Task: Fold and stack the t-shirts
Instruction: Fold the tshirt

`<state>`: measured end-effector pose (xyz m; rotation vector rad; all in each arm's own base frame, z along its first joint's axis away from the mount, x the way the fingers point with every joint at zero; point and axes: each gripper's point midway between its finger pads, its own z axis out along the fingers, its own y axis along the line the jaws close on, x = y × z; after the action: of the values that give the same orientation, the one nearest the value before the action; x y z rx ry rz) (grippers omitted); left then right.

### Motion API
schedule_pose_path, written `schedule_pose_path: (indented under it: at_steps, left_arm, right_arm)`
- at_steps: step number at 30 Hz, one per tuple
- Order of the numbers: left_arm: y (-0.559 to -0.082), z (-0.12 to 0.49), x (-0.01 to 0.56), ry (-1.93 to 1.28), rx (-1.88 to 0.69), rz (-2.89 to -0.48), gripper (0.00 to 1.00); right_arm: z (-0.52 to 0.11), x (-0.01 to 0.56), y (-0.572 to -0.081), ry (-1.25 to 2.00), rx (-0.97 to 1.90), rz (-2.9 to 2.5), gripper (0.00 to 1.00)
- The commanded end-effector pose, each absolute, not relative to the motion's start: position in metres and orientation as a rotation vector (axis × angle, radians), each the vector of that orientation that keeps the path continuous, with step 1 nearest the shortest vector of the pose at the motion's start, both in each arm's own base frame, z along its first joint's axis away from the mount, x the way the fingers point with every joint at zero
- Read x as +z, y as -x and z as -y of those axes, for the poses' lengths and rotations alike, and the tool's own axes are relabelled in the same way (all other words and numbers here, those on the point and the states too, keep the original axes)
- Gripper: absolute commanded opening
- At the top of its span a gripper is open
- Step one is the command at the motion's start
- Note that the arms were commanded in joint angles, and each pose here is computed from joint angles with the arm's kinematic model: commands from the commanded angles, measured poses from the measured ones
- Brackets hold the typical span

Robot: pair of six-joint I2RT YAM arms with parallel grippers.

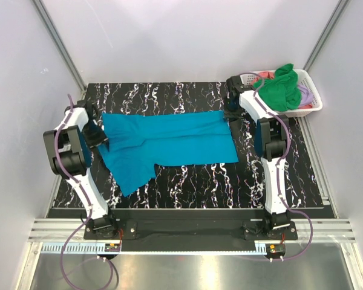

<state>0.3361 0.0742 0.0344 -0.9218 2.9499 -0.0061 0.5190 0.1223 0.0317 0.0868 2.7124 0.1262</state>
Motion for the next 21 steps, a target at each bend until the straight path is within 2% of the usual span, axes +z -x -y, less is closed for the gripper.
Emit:
schedule_pose_path:
  at_steps: [1,4,5,7,9,10,14,21]
  left_arm:
    - [-0.348,-0.08,0.088,0.911,0.001,-2.781,0.48]
    - [-0.335,-0.073,0.106,0.902,-0.019,-2.698,0.58]
    - [-0.333,-0.072,0.109,0.906,-0.024,-2.67,0.6]
    - [-0.317,-0.051,0.114,0.89,-0.114,-2.647,0.62]
    - [-0.297,-0.035,0.104,0.885,-0.136,-2.662,0.62]
    - [-0.293,-0.027,0.111,0.89,-0.167,-2.624,0.63]
    - [-0.264,0.006,0.096,0.919,-0.285,-2.622,0.64]
    - [-0.213,0.055,0.068,1.02,-0.423,-2.685,0.67]
  right_arm:
    - [-0.122,0.104,-0.502,-0.149,0.167,-2.678,0.35]
    - [-0.127,0.128,-0.469,-0.212,0.258,-2.692,0.45]
    - [-0.125,0.116,-0.451,-0.245,0.251,-2.739,0.47]
    - [-0.126,0.12,-0.434,-0.328,0.287,-2.751,0.53]
    - [-0.128,0.123,-0.409,-0.43,0.323,-2.767,0.65]
    - [-0.127,0.132,-0.401,-0.461,0.336,-2.746,0.65]
    - [-0.125,0.103,-0.357,-0.674,0.354,-2.798,0.64]
    - [-0.124,0.073,-0.329,-0.899,0.397,-2.733,0.59]
